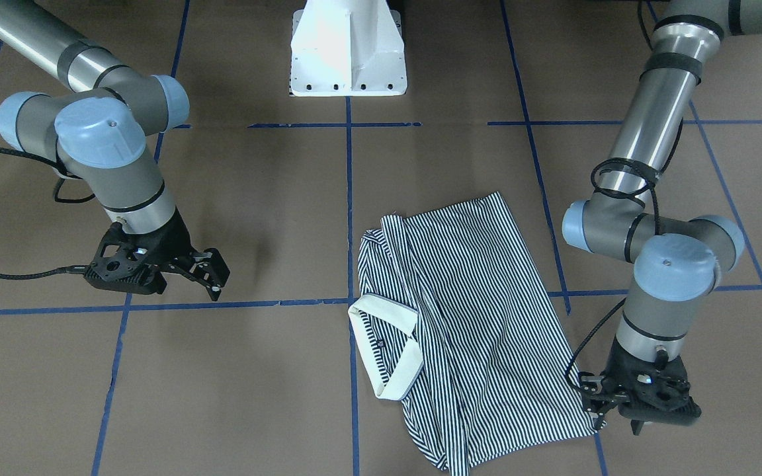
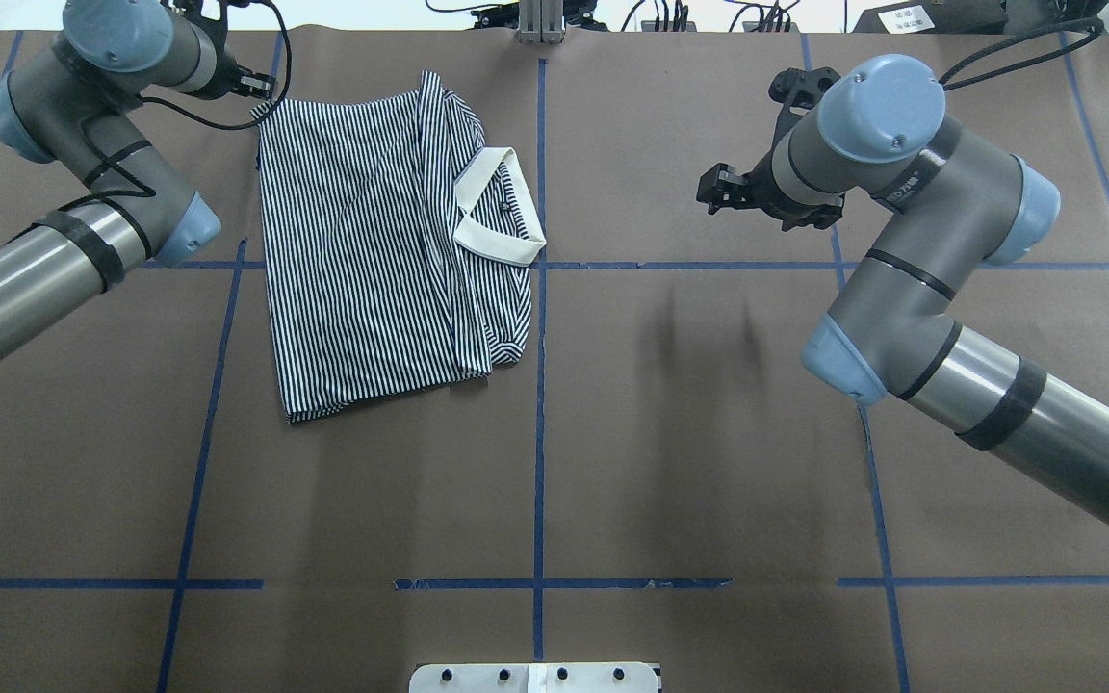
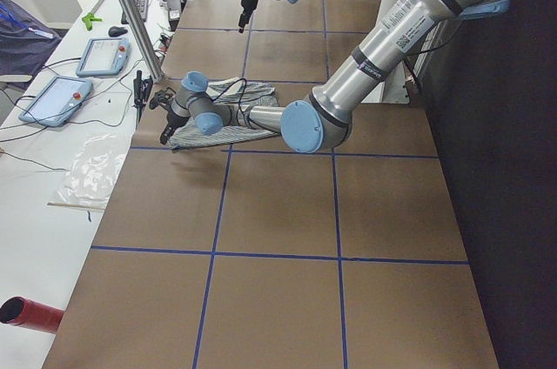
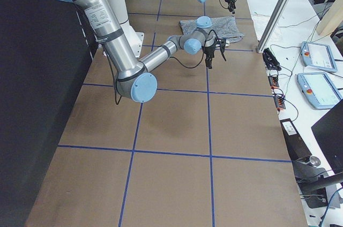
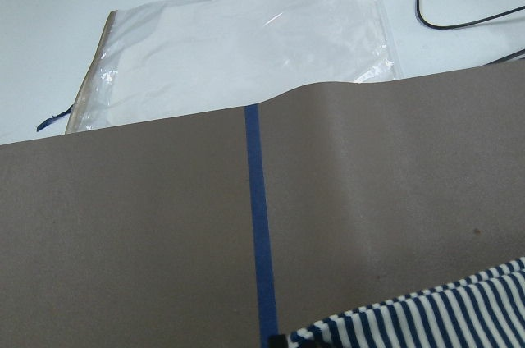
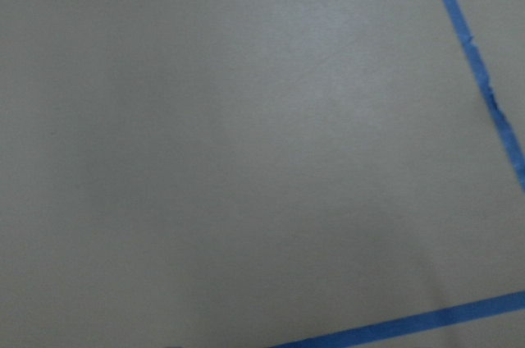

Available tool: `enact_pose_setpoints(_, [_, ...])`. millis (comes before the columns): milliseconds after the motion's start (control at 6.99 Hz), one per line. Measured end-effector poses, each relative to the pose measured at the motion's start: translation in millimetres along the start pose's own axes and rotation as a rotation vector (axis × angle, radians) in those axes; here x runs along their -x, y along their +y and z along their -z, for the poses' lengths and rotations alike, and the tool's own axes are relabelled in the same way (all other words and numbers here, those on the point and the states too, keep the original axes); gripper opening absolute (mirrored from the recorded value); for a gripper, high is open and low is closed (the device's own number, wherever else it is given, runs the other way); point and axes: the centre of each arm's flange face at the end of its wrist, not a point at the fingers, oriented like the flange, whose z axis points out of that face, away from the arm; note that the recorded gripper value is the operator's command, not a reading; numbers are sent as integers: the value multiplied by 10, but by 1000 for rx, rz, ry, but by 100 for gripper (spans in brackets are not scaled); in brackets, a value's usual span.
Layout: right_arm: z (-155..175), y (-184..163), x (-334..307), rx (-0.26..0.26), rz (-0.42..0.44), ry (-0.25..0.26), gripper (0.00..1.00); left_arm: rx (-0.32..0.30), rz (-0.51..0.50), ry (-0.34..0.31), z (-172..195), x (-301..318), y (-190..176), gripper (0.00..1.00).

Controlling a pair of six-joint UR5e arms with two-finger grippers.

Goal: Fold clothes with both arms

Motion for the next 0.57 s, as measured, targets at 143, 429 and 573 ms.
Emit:
enact_pose_setpoints(143, [-17, 60, 438, -14, -87, -19, 69, 3, -39, 37, 97, 120, 11, 100])
enact_pose_setpoints(429, [-165, 267, 1351, -63, -245, -55, 60, -10, -61, 66, 222, 165, 25, 100])
enact_pose_setpoints(573, [-288, 384, 1595, -86, -294, -87, 59, -13, -62, 70, 242, 160, 23, 100])
